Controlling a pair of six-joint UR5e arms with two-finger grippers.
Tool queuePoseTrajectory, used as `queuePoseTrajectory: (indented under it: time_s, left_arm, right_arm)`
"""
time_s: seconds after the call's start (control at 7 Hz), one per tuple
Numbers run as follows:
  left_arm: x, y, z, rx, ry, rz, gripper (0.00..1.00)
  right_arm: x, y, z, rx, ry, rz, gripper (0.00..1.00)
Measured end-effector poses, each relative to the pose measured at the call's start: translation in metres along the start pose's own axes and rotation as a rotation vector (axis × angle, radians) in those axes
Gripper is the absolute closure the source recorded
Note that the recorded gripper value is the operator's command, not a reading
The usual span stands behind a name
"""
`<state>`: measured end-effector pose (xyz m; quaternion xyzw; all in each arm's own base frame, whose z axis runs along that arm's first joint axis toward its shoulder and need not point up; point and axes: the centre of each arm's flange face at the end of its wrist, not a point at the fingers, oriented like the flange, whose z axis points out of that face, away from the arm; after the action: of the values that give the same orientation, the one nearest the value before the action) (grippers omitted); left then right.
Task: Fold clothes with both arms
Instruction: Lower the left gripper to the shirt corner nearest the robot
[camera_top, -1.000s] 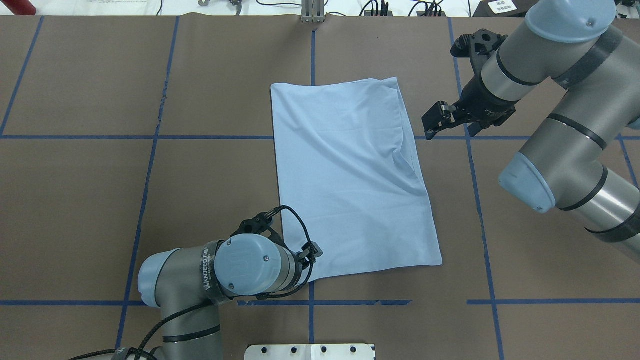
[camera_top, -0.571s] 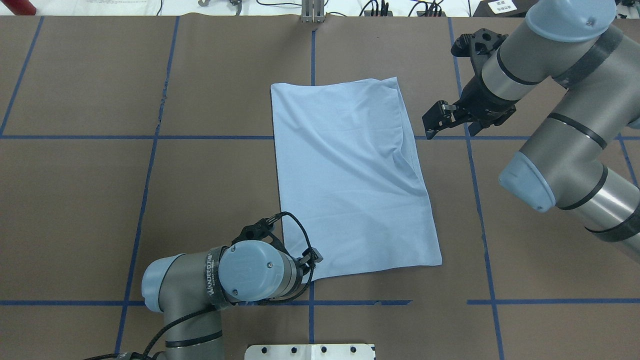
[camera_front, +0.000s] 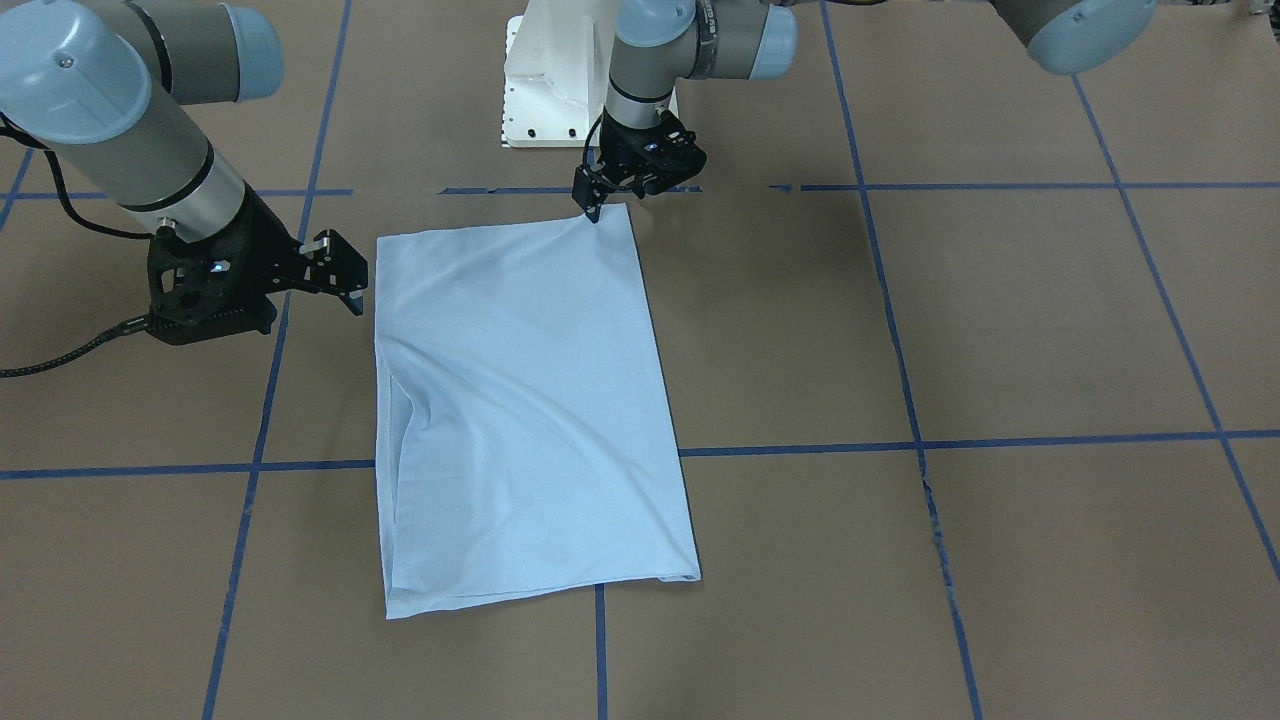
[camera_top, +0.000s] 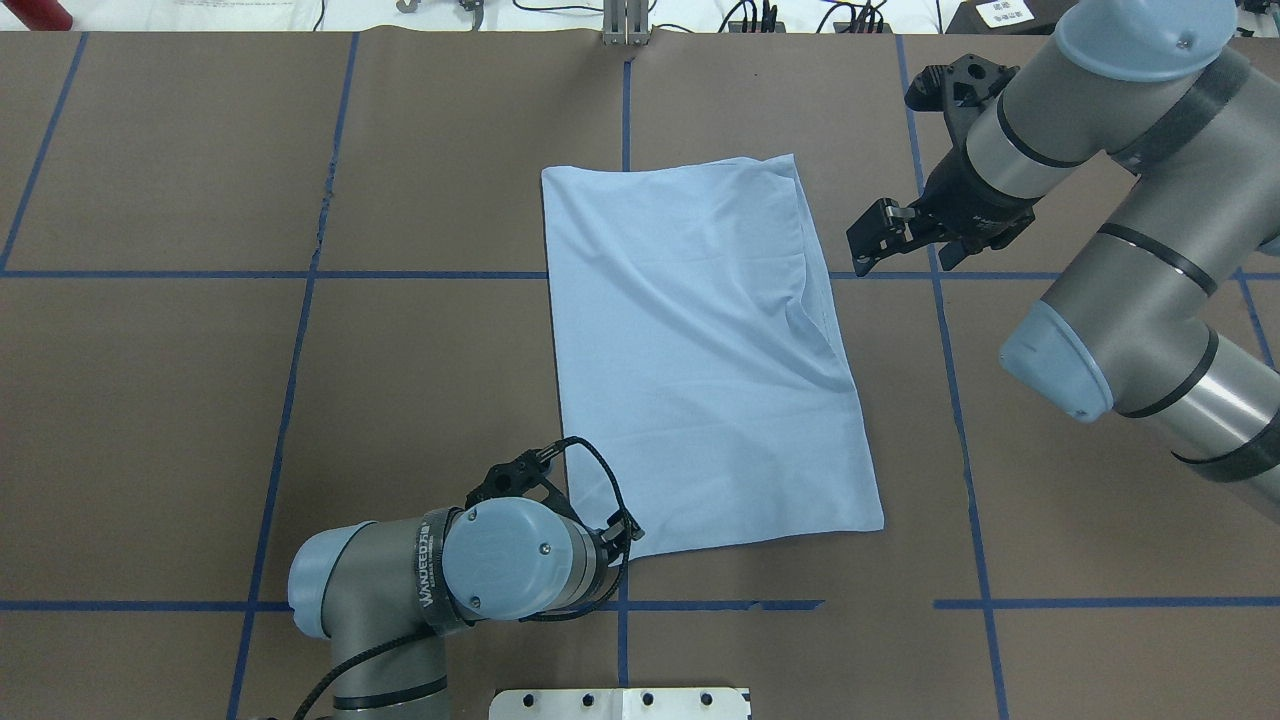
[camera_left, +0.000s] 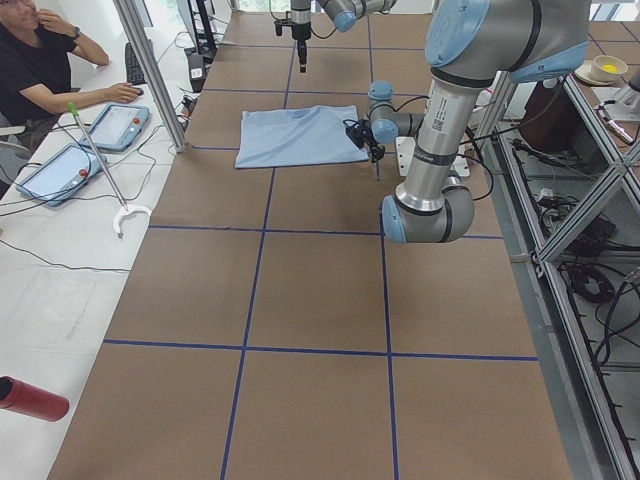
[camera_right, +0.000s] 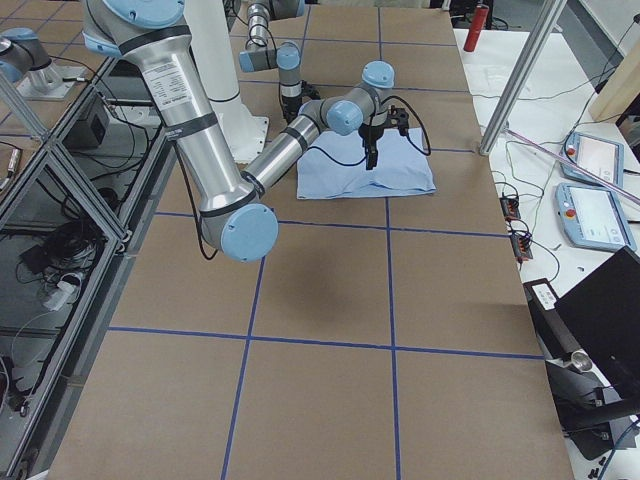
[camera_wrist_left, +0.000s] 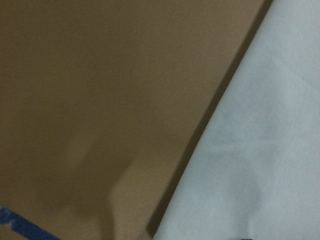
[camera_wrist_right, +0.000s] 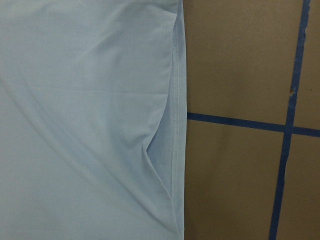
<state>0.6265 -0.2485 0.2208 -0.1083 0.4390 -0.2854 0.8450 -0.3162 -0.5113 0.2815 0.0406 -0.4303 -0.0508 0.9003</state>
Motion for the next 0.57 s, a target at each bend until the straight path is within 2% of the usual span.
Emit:
queuePoseTrajectory:
  time_s: [0.29,0.57]
  left_arm:
    - [-0.0018,0.0044,0.0044,0.006,-0.003,0.005,0.48]
    - [-0.0014,0.0062,0.004,0.006,-0.001,0.006,0.75]
  right_arm:
    - [0.0008,-0.0012,-0.0018,0.003,0.0,0.002,0.0]
    - [0.0031,-0.0029,-0.004,0.007,0.0,0.006,0.0]
